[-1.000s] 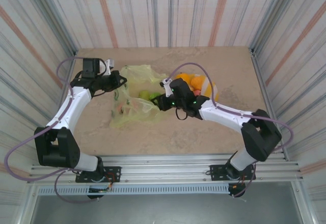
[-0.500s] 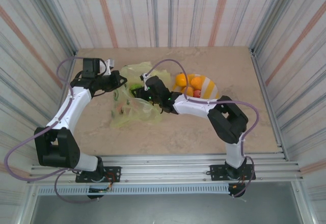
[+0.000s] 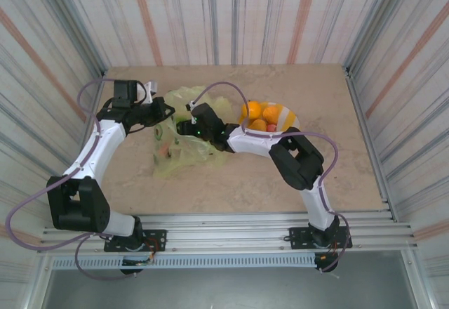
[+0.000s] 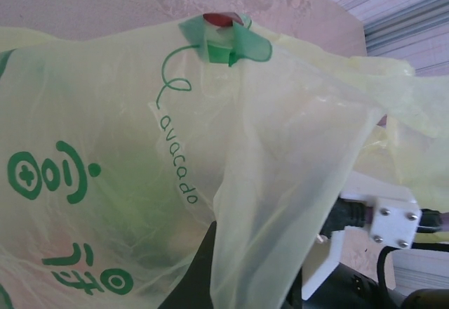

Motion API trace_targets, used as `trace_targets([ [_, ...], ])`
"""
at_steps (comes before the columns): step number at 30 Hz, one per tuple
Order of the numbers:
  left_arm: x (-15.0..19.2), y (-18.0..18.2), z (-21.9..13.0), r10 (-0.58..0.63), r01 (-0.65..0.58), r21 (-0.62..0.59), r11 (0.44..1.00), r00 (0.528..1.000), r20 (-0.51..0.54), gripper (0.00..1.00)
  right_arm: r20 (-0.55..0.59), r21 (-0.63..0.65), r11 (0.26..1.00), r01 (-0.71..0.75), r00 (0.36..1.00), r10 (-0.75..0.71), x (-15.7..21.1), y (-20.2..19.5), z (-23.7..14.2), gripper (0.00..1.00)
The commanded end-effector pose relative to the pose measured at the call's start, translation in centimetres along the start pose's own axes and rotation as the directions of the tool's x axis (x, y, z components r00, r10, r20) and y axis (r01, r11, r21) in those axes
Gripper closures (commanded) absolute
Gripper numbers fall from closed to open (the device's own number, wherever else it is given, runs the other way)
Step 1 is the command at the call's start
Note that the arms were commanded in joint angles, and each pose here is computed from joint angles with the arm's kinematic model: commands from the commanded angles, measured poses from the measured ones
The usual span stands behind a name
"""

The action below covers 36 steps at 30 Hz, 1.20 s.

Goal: Place the fruits into the plastic bag

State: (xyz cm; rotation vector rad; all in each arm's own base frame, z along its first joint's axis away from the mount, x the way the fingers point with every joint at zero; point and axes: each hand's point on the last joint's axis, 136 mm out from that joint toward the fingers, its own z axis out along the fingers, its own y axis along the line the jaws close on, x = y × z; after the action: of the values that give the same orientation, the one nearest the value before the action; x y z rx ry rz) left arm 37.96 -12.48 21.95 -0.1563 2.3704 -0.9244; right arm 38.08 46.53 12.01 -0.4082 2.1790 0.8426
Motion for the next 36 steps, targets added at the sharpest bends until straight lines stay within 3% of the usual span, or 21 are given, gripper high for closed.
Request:
trace_targets([
  [1,-0.3,-1.4,-0.8,0.02,-0.021,0.04,0.999,1.0,0.022,1.0,-0.035,-0.044,0.999,-0.031,0.999,0.03,-0.1,0.2,0.1,0.27],
  [11,-0.3,-1.2,-0.8,0.016,-0.017,0.037,0.999,1.0,0.021,1.0,-0.034,-0.079,0.997,-0.005,0.999,0.002,-1.2,0.3,-2.5,0.17],
  [27,-0.3,-0.7,-0.6,0.013,-0.014,0.025,1.0,1.0,0.022,1.0,-0.011,-0.058,0.995,0.084,0.996,-0.085,0.3,-2.7,-10.3,0.19],
  [32,-0.3,-0.6,-0.6,0.02,-0.02,0.018,1.0,1.0,0.023,1.0,0.048,0.012,0.999,0.049,0.998,-0.05,-0.8,-5.5,-13.7,0.19],
  [36,-0.3,-0.5,-0.5,0.022,-0.022,0.015,1.0,0.999,0.025,1.0,0.14,0.17,0.984,-0.055,0.99,0.031,-1.7,-8.9,-16.7,0.19],
])
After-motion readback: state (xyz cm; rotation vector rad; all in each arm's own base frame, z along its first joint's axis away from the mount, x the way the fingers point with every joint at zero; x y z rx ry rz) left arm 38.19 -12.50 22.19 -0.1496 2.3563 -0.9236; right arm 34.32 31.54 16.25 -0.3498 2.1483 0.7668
